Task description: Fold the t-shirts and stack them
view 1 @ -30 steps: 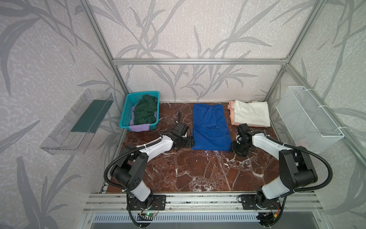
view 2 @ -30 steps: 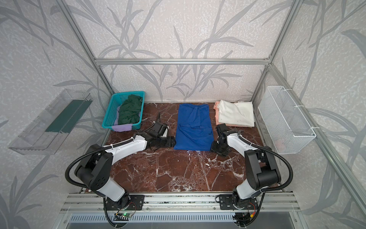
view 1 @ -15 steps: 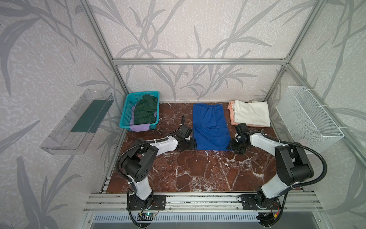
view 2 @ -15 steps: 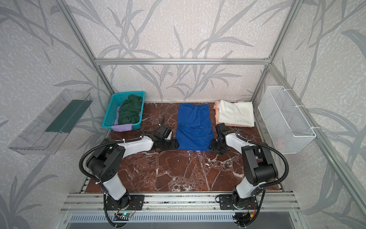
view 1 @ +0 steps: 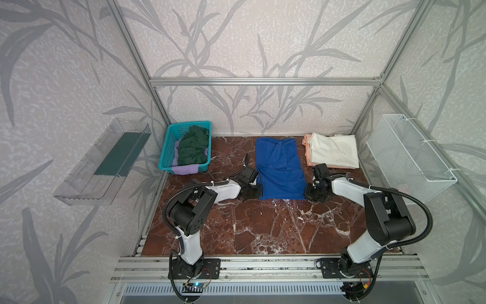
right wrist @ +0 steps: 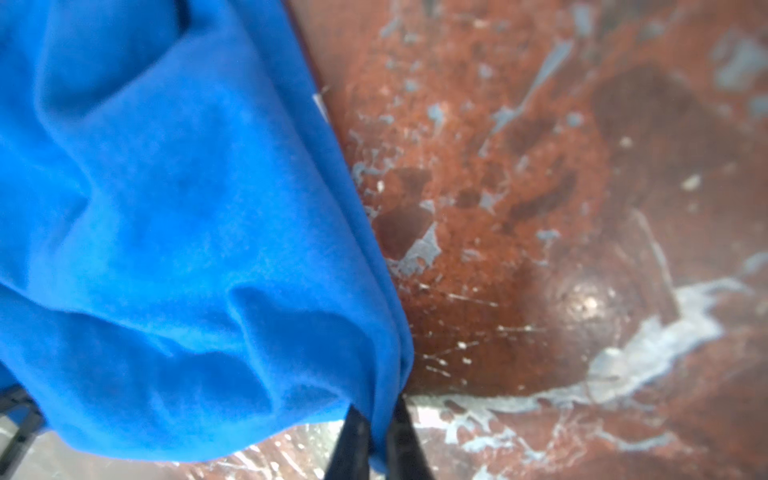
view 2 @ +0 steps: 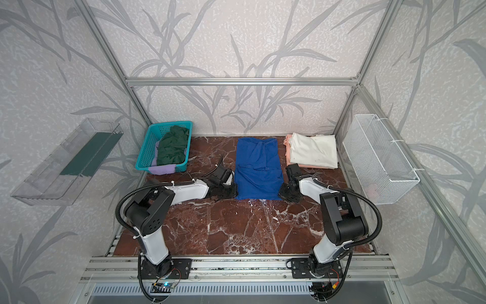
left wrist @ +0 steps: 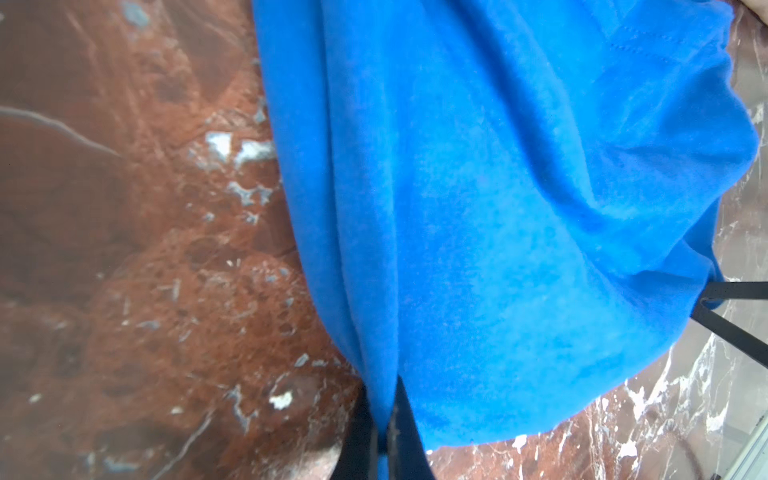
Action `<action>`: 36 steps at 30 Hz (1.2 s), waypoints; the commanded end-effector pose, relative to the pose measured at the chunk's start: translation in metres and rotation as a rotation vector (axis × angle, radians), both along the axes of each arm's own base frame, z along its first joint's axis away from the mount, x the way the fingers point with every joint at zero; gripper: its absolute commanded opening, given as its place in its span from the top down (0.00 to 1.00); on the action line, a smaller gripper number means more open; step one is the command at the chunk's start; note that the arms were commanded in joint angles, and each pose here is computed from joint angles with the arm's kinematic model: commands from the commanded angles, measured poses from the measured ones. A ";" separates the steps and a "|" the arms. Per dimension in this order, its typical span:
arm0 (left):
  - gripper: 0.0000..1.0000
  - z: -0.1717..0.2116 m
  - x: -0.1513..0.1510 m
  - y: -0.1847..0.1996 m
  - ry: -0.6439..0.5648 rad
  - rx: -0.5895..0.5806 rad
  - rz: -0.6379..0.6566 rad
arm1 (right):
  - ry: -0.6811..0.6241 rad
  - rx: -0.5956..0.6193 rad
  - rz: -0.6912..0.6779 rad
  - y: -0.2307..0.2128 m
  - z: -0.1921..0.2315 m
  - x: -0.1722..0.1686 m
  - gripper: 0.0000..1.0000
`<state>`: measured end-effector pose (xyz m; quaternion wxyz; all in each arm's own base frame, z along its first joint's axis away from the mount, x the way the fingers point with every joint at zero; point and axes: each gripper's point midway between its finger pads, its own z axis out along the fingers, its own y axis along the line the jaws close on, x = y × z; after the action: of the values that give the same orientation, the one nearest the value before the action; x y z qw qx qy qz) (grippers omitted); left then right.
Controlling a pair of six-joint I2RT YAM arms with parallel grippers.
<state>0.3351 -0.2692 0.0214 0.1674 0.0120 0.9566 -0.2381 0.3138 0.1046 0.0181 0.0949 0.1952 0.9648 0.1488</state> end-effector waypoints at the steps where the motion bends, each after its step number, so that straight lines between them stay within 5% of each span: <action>1: 1.00 -0.009 -0.018 0.005 0.066 0.044 -0.027 | 0.004 -0.036 -0.005 -0.007 0.001 -0.004 1.00; 19: 1.00 0.075 -0.047 0.024 -0.078 -0.005 -0.056 | -0.191 -0.044 0.157 0.023 0.102 -0.041 1.00; 36: 1.00 0.126 -0.133 0.085 -0.239 -0.064 0.056 | -0.357 -0.040 0.288 0.059 0.178 -0.110 1.00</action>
<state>0.2126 -0.2014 0.1500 0.2865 0.0374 0.9158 -0.2790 0.2131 0.1701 0.1854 0.2364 0.0137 0.9535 0.1863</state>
